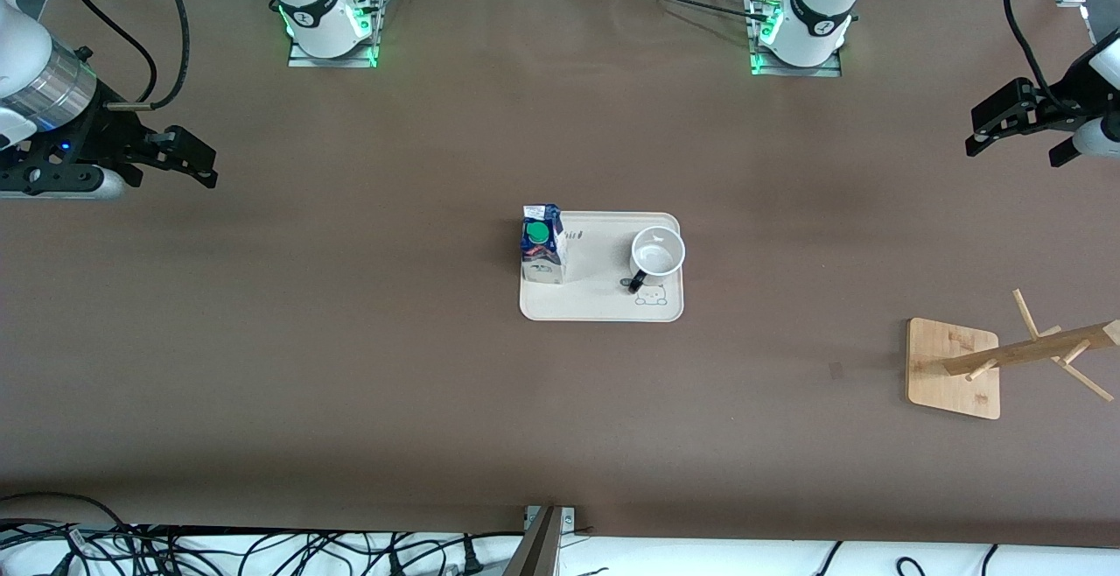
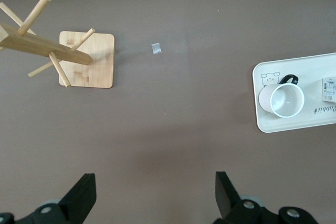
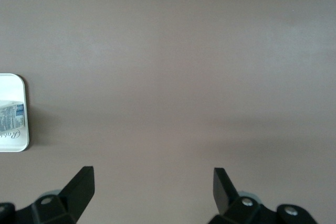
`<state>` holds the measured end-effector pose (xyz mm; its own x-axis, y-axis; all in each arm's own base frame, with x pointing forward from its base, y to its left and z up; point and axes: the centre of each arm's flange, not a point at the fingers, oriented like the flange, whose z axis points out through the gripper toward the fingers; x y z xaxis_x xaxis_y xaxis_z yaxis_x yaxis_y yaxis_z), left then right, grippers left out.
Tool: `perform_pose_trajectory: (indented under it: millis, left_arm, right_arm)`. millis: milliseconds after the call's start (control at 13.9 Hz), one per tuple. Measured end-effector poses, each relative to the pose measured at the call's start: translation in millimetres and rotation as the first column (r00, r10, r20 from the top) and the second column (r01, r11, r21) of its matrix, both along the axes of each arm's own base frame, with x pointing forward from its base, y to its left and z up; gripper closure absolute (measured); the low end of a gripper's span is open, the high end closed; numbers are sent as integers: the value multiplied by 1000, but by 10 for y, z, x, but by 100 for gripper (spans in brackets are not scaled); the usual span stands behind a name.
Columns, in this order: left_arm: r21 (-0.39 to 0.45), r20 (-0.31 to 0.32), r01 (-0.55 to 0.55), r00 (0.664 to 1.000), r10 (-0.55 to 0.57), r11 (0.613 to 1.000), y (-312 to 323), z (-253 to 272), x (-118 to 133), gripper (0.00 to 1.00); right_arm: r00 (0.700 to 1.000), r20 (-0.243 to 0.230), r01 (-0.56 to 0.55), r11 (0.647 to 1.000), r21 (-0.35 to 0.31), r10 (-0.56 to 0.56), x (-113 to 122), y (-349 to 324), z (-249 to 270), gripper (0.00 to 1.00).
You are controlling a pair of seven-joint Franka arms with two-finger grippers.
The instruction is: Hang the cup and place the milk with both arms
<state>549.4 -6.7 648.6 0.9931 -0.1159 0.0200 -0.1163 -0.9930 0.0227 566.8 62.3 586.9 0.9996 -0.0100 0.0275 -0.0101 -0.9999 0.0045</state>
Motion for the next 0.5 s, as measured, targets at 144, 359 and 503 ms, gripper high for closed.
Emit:
perform_pose_trajectory:
  millis: [144, 359, 503]
  left_arm:
    - [0, -6, 0, 1000, 0, 1000, 0, -4, -6, 0]
    - [0, -2, 3, 1000, -3, 1000, -16, 16, -7, 0]
    - [0, 2, 10, 1000, -10, 1000, -51, 38, -9, 0]
  right_arm:
    - [1000, 0, 0, 1000, 0, 0, 0, 0, -1, 0]
    - [1000, 0, 0, 1000, 0, 0, 0, -2, -1, 0]
    - [1000, 2, 1, 1000, 0, -1, 3, -3, 1, 0]
